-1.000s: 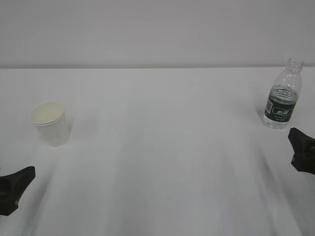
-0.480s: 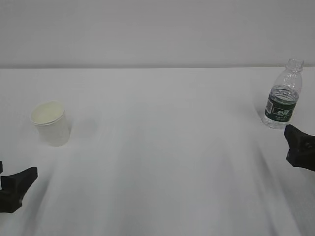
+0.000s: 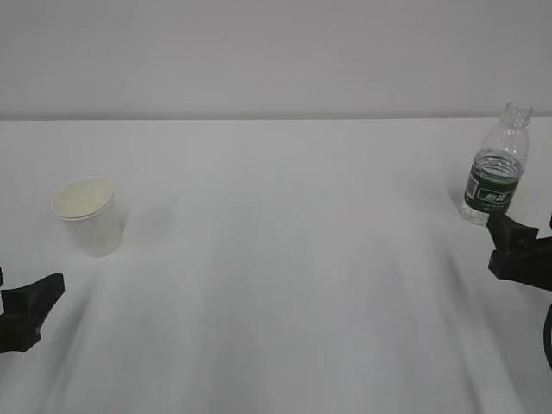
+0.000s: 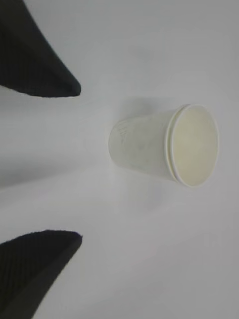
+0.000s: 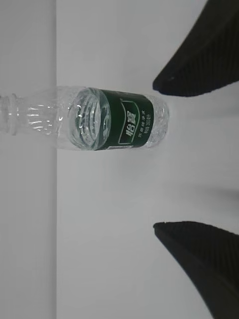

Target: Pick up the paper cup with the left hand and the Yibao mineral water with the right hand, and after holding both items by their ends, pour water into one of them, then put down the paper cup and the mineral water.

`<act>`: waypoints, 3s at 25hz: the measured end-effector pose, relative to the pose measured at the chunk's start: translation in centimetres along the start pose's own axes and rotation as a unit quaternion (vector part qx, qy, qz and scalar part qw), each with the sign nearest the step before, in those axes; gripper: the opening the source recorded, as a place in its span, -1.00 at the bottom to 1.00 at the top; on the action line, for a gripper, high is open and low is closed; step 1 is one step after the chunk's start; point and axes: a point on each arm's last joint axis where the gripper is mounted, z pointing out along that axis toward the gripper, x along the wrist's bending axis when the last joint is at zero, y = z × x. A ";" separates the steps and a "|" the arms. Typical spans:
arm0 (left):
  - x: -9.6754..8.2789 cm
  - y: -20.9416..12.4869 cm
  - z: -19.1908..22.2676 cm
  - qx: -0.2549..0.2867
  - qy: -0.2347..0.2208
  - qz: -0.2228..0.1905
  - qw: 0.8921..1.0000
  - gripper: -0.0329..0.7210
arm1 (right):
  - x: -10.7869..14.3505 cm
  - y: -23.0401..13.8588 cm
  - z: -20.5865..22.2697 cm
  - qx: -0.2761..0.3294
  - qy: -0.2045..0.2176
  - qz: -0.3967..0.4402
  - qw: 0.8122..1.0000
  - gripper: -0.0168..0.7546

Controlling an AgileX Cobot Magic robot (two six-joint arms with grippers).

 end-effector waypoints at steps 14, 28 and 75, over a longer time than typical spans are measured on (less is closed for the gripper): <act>0.0 0.0 0.0 -0.001 0.000 0.000 1.000 0.66 | 0.1 -0.6 3.0 0.009 -0.020 -0.017 1.000 0.57; 0.0 0.0 0.0 -0.001 0.000 0.000 1.000 0.66 | -0.2 -1.3 4.4 0.021 -0.043 -0.031 0.998 0.57; 0.0 0.0 0.0 -0.001 0.001 -0.001 1.000 0.52 | -6.7 -0.3 5.8 -0.008 0.079 -0.009 0.997 0.38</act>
